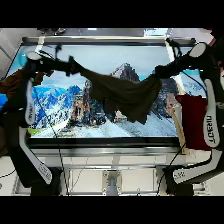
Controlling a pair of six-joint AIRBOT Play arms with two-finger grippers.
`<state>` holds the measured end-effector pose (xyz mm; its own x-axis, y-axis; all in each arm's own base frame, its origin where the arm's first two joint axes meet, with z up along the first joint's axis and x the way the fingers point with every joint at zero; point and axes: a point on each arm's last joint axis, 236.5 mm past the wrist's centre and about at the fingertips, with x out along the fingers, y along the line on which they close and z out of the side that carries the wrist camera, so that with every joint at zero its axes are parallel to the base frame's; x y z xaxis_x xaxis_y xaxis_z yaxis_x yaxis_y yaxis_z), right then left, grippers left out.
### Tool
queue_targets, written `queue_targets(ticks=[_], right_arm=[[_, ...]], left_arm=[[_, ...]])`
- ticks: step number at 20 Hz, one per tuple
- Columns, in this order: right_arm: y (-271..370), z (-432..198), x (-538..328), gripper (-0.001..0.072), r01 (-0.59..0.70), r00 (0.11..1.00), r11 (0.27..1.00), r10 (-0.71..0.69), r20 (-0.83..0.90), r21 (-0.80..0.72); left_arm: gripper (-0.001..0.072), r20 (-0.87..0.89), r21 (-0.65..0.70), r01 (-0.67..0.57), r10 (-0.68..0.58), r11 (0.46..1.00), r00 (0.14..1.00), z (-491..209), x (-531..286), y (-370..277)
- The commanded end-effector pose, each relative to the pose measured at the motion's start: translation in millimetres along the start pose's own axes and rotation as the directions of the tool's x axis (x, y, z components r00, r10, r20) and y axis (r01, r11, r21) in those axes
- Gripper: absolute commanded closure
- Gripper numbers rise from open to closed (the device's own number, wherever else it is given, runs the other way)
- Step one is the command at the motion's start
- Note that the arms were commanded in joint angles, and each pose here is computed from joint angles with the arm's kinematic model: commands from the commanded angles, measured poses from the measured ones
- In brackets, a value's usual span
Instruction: Fold the shirts.
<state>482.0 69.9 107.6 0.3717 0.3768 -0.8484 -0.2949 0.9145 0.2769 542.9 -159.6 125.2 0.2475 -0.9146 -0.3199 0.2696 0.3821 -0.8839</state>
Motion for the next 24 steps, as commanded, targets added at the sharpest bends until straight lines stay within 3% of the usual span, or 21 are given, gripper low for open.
queue_targets(ticks=[1,4,9,12,14,16,20,22,24], right_arm=[[13,-1,-80,0.0683,0.039,0.996,0.999,-0.036,0.08,-0.029],[44,-11,-153,0.0683,0.081,0.98,0.993,-0.064,0.189,-0.082],[121,-23,-256,0.0684,0.135,0.892,0.969,-0.027,0.45,-0.209],[147,-17,-298,0.0685,0.173,0.805,0.956,0.001,0.593,-0.236],[157,-9,-302,0.0685,0.137,0.783,0.959,0.049,0.62,-0.25],[166,-4,-279,0.0685,0.037,0.809,0.963,0.128,0.574,-0.267],[152,-6,-185,0.0685,-0.125,0.902,0.968,0.202,0.382,-0.217],[137,-15,-127,0.0685,-0.123,0.948,0.975,0.171,0.27,-0.184],[109,-22,-66,0.0685,-0.041,0.98,0.985,0.072,0.185,-0.166]], left_arm=[[0.0697,0.163,0.296,0.249,-0.305,0.922,0.938,24,-102,-148],[0.0697,0.225,0.529,0.22,-0.385,0.82,0.895,0,-169,-255],[0.0697,0.236,0.79,0.029,-0.348,0.612,0.907,-87,-194,-379],[0.0697,0.405,0.808,-0.239,-0.212,0.539,0.89,-92,-201,-392],[0.0697,0.552,0.71,-0.437,-0.051,0.553,0.832,-63,-212,-362],[0.0697,0.643,0.595,-0.545,0.056,0.59,0.763,-25,-212,-318],[0.0698,0.653,0.518,-0.564,0.129,0.643,0.746,45,-138,-233],[0.0698,0.673,0.483,-0.56,0.123,0.673,0.729,83,-82,-192],[0.0698,0.683,0.444,-0.554,0.134,0.704,0.718,109,-24,-143]])
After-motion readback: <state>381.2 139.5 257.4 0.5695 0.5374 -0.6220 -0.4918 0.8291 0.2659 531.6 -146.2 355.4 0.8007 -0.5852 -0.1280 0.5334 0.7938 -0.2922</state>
